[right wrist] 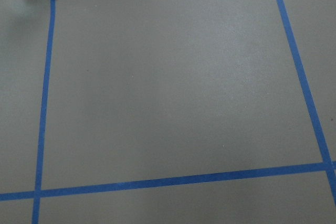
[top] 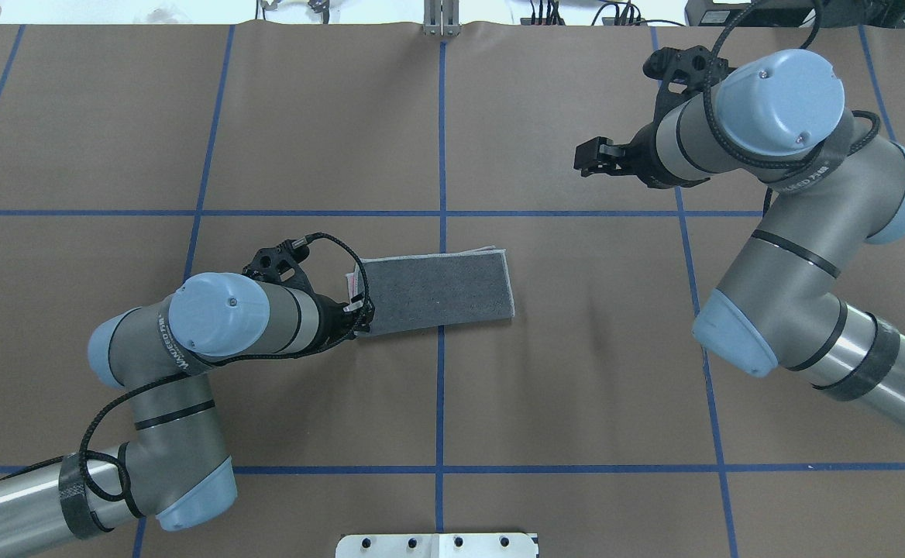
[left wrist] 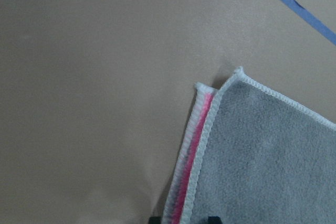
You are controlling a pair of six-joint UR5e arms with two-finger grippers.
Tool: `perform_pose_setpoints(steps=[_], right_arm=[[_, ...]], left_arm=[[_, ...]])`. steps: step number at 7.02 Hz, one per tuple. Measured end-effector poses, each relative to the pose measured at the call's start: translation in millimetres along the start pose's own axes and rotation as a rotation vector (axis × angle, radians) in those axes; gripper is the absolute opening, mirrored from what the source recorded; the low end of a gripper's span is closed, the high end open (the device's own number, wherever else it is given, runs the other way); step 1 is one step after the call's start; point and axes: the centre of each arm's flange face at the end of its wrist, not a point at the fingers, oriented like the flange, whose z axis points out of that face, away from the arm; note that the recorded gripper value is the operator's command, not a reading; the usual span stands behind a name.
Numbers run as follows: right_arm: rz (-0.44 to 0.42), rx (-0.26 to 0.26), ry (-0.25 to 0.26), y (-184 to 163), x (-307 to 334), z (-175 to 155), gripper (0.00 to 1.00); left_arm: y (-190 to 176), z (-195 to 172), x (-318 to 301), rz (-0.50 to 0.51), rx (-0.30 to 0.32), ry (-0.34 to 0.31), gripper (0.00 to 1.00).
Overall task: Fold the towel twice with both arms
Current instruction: 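Grasp the near end of the grey towel strip with the left gripper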
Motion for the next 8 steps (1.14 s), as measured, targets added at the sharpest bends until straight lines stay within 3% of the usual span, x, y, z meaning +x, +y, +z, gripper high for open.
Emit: perform_pose_setpoints(steps=[2, 3, 8], right_arm=[[-0.001, 0.000, 0.002, 0.0, 0.6, 0.7, 1.00], [-0.001, 0.000, 0.002, 0.1, 0.3, 0.7, 1.00], [0.000, 0.000, 0.002, -0.2, 0.8, 0.4, 1.00]], left_arm=[[-0.2, -0.3, 0.4, 0.001, 0.000, 0.001, 0.15], [-0.6, -0.3, 0.4, 0.001, 0.001, 0.001, 0.01], [19.6, -8.4, 26.7, 0.009, -0.023, 0.041, 0.00]])
